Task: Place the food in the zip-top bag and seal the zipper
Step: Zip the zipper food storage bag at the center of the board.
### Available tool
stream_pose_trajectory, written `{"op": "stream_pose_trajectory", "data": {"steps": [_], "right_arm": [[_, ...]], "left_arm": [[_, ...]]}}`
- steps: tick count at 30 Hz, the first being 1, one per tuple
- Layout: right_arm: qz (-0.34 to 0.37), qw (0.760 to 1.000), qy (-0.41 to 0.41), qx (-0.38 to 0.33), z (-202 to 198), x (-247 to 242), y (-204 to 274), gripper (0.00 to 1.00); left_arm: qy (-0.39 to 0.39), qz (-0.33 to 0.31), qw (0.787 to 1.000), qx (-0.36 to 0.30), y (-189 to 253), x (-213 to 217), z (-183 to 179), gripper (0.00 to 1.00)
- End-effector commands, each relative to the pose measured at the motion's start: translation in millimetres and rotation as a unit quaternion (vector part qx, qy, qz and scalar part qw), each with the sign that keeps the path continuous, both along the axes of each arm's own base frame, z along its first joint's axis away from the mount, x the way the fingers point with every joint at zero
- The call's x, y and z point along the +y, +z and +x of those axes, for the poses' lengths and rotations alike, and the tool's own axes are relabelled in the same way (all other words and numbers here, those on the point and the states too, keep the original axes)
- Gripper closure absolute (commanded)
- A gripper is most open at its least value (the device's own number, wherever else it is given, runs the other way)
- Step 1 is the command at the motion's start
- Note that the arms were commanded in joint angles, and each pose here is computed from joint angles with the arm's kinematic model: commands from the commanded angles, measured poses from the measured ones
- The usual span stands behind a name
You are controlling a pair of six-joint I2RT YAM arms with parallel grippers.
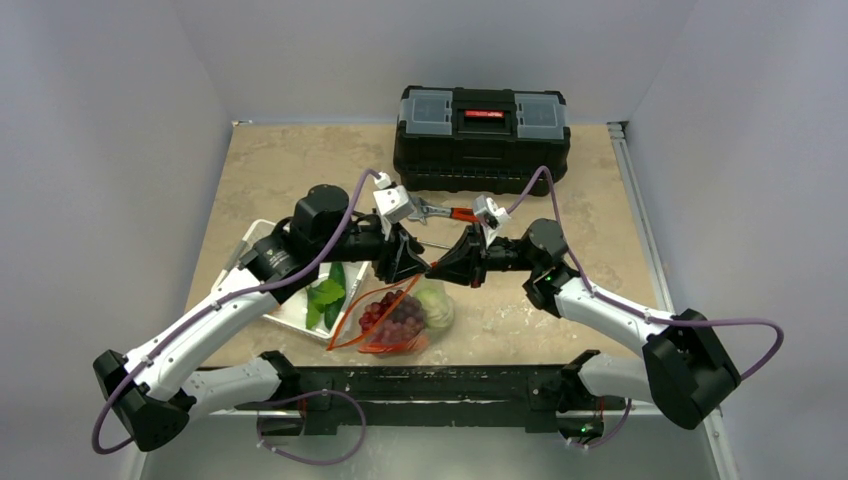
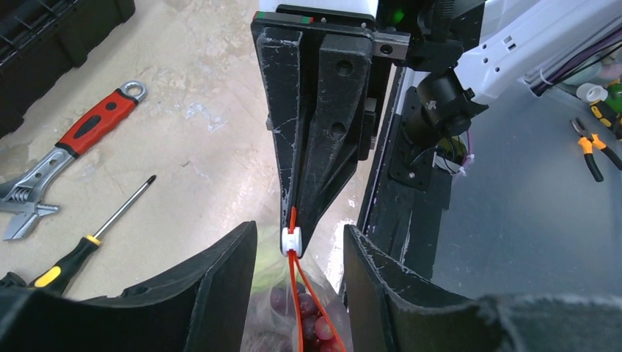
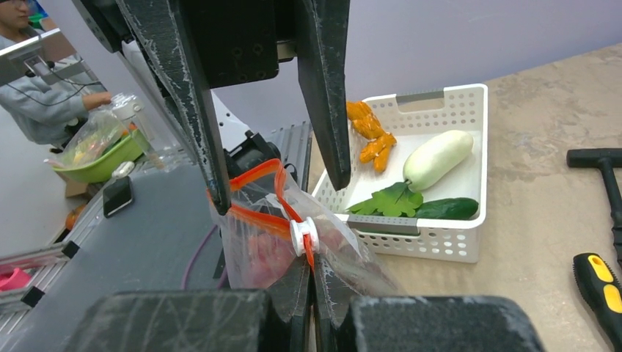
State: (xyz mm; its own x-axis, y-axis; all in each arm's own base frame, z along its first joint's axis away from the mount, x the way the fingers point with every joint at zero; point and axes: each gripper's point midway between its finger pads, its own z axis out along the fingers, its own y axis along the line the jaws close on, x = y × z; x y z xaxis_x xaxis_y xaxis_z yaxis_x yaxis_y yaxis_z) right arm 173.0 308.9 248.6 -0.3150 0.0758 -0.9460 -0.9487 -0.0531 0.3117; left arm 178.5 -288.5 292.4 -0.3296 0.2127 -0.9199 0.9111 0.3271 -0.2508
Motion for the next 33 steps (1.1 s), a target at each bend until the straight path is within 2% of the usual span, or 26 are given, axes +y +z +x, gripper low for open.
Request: {"op": "stream_pose_trajectory", "data": {"steps": [1, 6, 12, 17, 19, 24, 31, 33], "right_arm": [[0.025, 0.999, -0.015, -0.023, 3, -1, 25, 1.0], [0.026, 0.999, -0.016, -0.022, 2, -1, 26, 1.0], [0.028, 0.999, -0.02, -0.022, 2, -3, 27, 1.0], [0.028, 0.999, -0.02, -0.022, 2, -2, 28, 1.0], [0.023, 0.999, -0.02, -0.021, 1, 0, 26, 1.0], [0.015, 0.999, -0.022, -0.023, 1, 5, 23, 1.0], [0.014, 0.999, -0.021, -0.021, 1, 6, 21, 1.0], [0.014, 0.999, -0.021, -0.022, 1, 6, 22, 1.0]], "left_arm": [[-0.021, -0.015, 1.0, -0.001, 7, -7, -3, 0.53], [-0.027, 0.017, 0.999, 0.019, -8, -12, -2, 0.54], [-0.03, 0.027, 0.999, 0.019, -11, -12, -3, 0.73], [-0.033, 0.025, 0.999, 0.018, -10, -12, -5, 0.85], [-0.031, 0.022, 0.999, 0.016, -8, -13, -4, 0.85], [-0.03, 0.022, 0.999, 0.016, -6, -12, -4, 0.76], [-0.025, 0.018, 1.0, 0.005, 0, -8, -5, 0.76], [-0.025, 0.018, 1.0, 0.002, 0, -7, -6, 0.79]]}}
